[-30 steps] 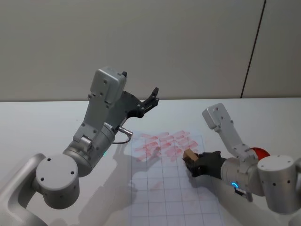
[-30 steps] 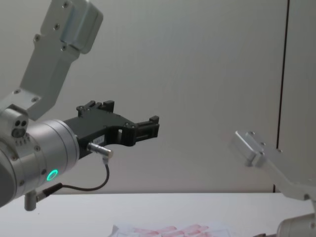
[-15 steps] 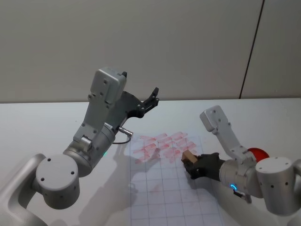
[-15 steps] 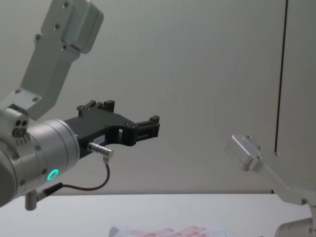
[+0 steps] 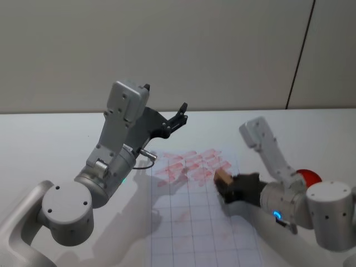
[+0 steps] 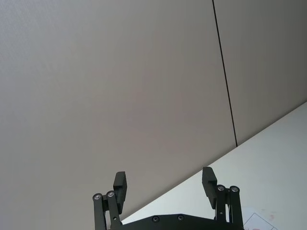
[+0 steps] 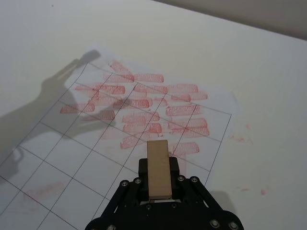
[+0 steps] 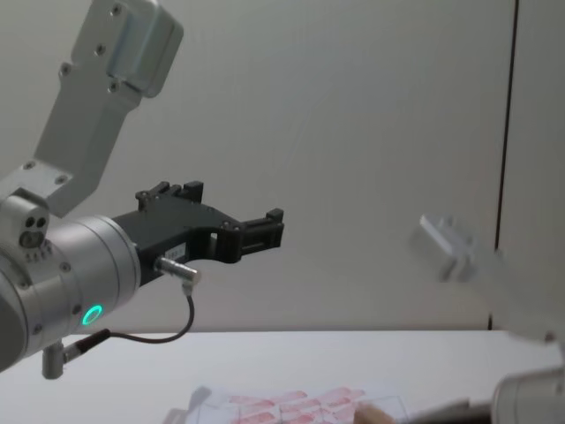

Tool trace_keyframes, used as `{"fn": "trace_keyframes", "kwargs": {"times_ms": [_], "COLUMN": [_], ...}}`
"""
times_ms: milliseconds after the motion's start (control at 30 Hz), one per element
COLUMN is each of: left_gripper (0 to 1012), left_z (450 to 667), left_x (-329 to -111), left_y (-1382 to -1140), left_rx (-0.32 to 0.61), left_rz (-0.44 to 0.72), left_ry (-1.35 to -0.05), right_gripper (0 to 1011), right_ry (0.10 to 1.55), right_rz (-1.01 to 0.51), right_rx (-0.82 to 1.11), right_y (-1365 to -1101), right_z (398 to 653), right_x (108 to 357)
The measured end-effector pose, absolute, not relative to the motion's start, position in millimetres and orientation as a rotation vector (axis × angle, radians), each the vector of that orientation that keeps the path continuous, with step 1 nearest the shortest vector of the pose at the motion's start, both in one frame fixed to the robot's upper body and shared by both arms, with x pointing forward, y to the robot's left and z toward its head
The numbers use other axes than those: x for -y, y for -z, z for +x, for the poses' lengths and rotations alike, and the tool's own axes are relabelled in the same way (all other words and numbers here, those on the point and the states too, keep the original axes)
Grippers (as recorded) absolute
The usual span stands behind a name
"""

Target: Use the one hand to pick up the stamp and affix it onto the A4 paper.

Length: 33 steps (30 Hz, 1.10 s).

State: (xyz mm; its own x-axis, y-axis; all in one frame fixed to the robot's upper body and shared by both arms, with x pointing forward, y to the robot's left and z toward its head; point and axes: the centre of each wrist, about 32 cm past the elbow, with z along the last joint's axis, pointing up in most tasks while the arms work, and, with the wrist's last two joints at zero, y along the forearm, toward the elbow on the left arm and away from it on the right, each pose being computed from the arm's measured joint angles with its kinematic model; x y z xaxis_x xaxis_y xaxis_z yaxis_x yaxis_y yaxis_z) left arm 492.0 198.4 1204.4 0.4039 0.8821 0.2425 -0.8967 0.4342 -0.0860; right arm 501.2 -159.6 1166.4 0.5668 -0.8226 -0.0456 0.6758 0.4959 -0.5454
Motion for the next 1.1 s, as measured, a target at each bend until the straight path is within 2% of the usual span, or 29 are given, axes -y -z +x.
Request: {"fn": "trace_keyframes", "kwargs": {"times_ms": [267, 467, 767, 1100], "left_gripper": [1001, 1001, 1001, 1001], "left_z": [492, 492, 492, 492], "left_x": [-198, -198, -198, -198], "left_y": [-1204, -1204, -1204, -1204], "left_rx": [0.268, 0.268, 0.268, 0.268], "left_rz": [0.061, 0.061, 0.061, 0.061], "left_ry": [-1.124, -1.124, -1.124, -1.124], "right_gripper": [221, 221, 220, 220], "right_ry": [0.986, 1.041, 1.112, 1.179], "right_rz": [-0.409, -0.371, -0.361, -0.389], "right_rx": [-0.261, -0.25, -0.265, -0.309], "right_y": [-1197, -1210, -1218, -1214], "right_z": [502, 502, 501, 493], "right_x": [168, 178, 195, 215]}}
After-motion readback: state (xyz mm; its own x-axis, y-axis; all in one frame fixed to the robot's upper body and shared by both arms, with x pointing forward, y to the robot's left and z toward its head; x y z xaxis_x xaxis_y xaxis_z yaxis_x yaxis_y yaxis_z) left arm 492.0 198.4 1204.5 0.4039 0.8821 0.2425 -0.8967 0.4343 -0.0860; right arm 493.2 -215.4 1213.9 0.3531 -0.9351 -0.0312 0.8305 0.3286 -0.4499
